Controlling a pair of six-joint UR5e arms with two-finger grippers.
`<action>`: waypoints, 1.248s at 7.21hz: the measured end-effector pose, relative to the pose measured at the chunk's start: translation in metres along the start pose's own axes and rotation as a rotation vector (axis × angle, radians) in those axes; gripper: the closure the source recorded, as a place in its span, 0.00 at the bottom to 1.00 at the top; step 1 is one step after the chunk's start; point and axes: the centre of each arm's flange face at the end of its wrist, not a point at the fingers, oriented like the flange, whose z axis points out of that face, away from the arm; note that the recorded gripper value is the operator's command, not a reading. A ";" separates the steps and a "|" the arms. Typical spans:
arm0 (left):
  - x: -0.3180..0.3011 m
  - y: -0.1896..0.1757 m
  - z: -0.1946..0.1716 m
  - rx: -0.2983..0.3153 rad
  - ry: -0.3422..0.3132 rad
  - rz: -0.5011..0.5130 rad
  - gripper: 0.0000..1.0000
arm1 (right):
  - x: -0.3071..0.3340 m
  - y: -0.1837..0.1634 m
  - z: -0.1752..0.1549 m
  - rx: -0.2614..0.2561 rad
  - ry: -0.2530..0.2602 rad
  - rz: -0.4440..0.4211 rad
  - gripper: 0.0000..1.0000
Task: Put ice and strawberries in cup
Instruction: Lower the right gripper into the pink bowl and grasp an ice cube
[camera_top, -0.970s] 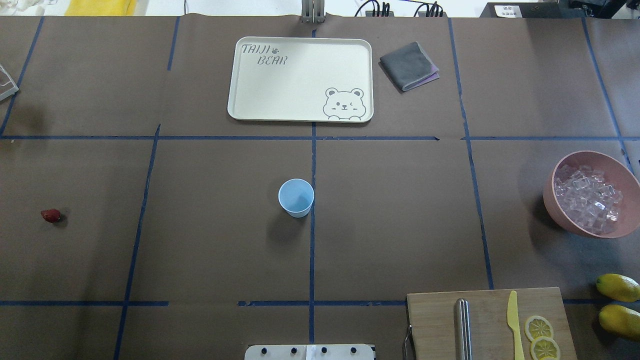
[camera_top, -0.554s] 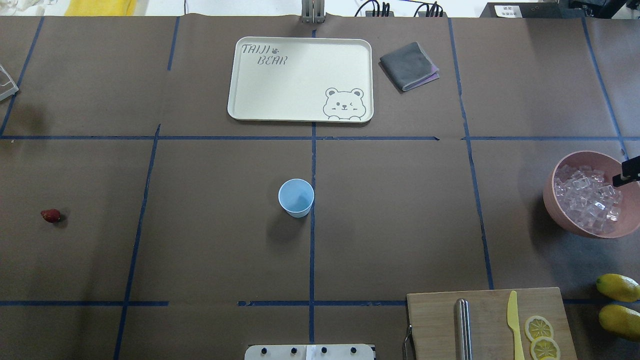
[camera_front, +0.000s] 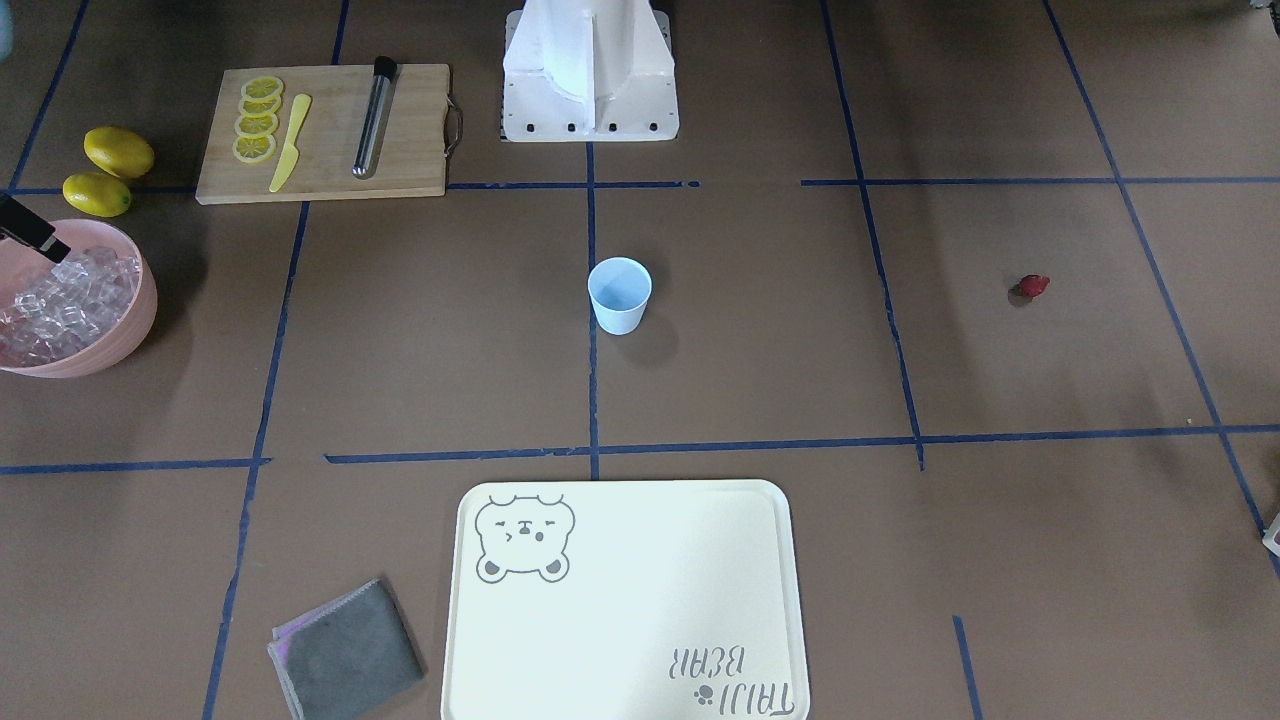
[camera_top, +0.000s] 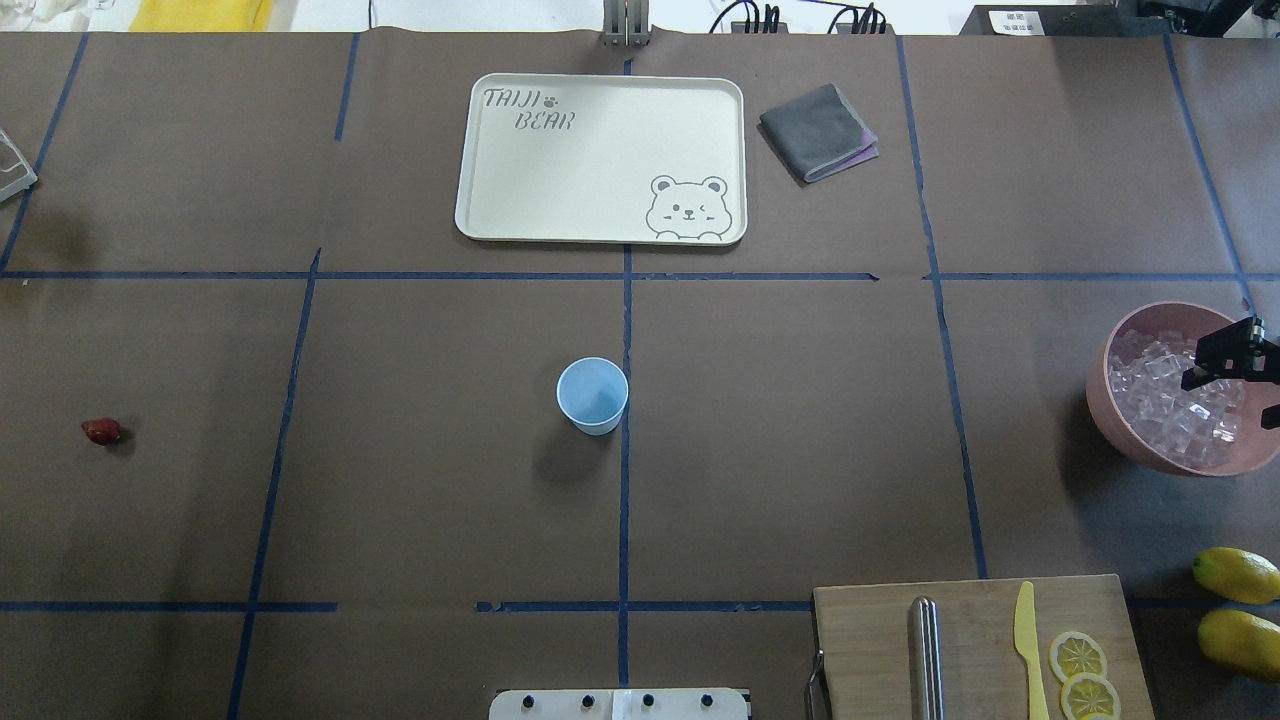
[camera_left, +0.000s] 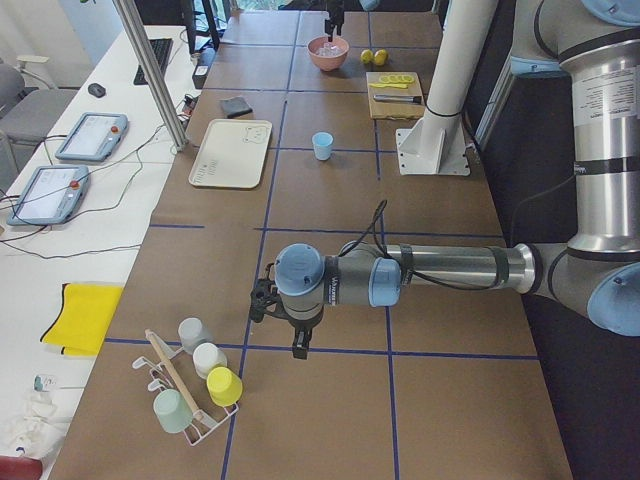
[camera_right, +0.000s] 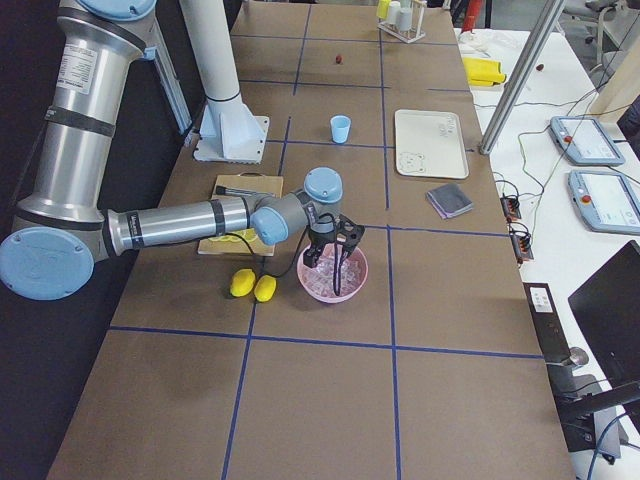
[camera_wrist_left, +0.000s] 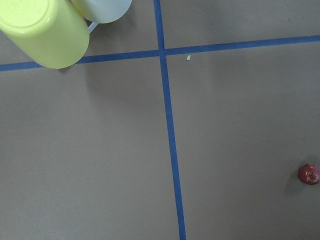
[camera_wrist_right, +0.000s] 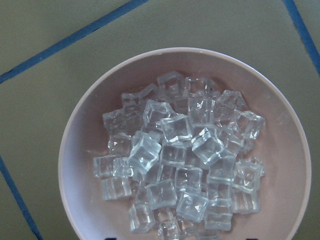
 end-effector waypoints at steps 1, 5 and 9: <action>0.000 0.000 0.000 0.000 0.000 0.001 0.00 | -0.002 0.003 0.005 -0.008 0.007 0.007 0.13; 0.002 -0.001 0.000 0.002 0.000 0.005 0.00 | -0.010 -0.010 0.027 -0.015 0.031 0.016 0.16; 0.004 -0.001 -0.002 0.006 -0.001 0.008 0.00 | -0.006 -0.020 0.038 -0.008 0.052 0.033 0.18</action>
